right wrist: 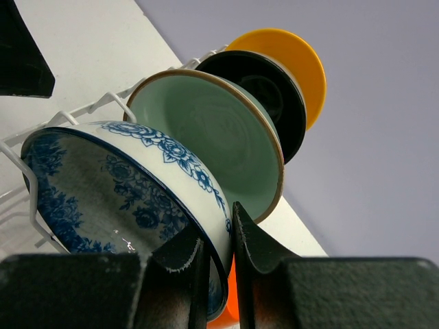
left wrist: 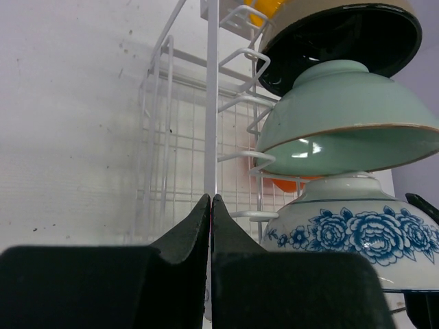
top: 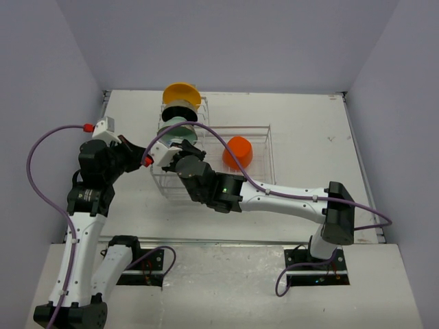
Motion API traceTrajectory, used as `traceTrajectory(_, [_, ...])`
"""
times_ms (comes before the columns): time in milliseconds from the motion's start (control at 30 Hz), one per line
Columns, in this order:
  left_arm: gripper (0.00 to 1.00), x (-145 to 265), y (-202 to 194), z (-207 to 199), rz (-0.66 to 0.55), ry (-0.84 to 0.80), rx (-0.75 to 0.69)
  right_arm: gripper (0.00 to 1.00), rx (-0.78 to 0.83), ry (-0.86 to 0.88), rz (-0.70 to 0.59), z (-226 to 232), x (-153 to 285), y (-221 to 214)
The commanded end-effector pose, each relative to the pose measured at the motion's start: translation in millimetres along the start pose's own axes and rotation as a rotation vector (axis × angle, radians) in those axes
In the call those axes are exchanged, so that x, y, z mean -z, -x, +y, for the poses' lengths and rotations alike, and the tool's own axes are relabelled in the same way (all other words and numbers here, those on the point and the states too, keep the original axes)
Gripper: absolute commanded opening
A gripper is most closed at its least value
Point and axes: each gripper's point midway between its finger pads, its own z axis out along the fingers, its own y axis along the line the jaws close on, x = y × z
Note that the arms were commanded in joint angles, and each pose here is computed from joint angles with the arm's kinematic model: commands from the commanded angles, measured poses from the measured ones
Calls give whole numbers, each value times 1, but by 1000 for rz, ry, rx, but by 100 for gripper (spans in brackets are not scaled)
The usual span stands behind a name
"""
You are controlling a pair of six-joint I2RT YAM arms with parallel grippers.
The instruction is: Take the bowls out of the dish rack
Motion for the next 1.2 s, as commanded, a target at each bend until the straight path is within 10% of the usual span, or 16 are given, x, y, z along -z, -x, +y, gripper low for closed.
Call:
traceTrajectory(0, [0, 3, 1, -18, 5, -84, 15, 1, -60, -20, -52, -14, 10, 17])
traceTrajectory(1167, [0, -11, -44, 5, 148, -39, 60, 0, -83, -120, -95, -51, 14, 44])
